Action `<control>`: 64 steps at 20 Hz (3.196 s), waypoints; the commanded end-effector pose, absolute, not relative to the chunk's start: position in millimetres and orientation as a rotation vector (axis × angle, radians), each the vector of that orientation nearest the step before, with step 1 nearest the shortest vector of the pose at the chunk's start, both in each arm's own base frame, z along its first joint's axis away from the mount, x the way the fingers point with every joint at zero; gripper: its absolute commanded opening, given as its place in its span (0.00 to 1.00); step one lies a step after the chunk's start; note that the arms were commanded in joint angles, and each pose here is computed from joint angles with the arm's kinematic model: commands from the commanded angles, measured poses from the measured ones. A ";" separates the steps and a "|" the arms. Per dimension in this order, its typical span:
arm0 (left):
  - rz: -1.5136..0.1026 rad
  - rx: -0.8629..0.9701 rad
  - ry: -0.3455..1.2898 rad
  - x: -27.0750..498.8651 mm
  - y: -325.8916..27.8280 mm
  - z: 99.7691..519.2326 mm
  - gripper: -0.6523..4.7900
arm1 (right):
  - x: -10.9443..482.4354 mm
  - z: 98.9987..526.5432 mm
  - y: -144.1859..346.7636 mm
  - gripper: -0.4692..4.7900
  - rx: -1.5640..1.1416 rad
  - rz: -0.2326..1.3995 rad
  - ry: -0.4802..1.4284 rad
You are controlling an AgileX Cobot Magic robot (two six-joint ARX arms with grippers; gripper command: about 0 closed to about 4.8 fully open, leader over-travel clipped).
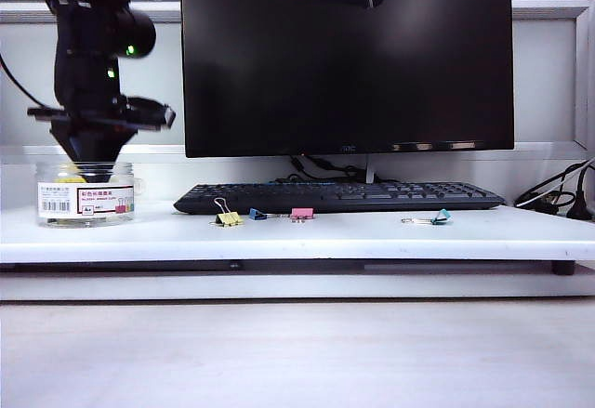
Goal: Take the clips out of the round transparent plastic box and place them on the table.
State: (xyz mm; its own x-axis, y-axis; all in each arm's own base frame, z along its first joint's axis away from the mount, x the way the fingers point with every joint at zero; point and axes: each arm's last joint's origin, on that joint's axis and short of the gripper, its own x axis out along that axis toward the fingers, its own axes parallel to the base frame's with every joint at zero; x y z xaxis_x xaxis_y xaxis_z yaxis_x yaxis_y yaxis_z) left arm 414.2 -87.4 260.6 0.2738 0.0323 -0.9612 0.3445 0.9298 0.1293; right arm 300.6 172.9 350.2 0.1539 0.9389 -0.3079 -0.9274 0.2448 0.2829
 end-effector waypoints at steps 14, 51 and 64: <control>-0.366 0.534 1.336 405.4 -85.8 262.6 0.32 | 299.5 353.2 172.9 0.49 0.029 1.343 0.455; -0.397 0.622 1.270 409.7 -89.1 266.2 0.11 | 303.7 347.2 174.8 0.49 0.033 1.341 0.473; -0.732 0.891 1.161 410.0 -91.8 265.7 0.11 | 303.6 347.3 174.7 0.49 0.033 1.341 0.474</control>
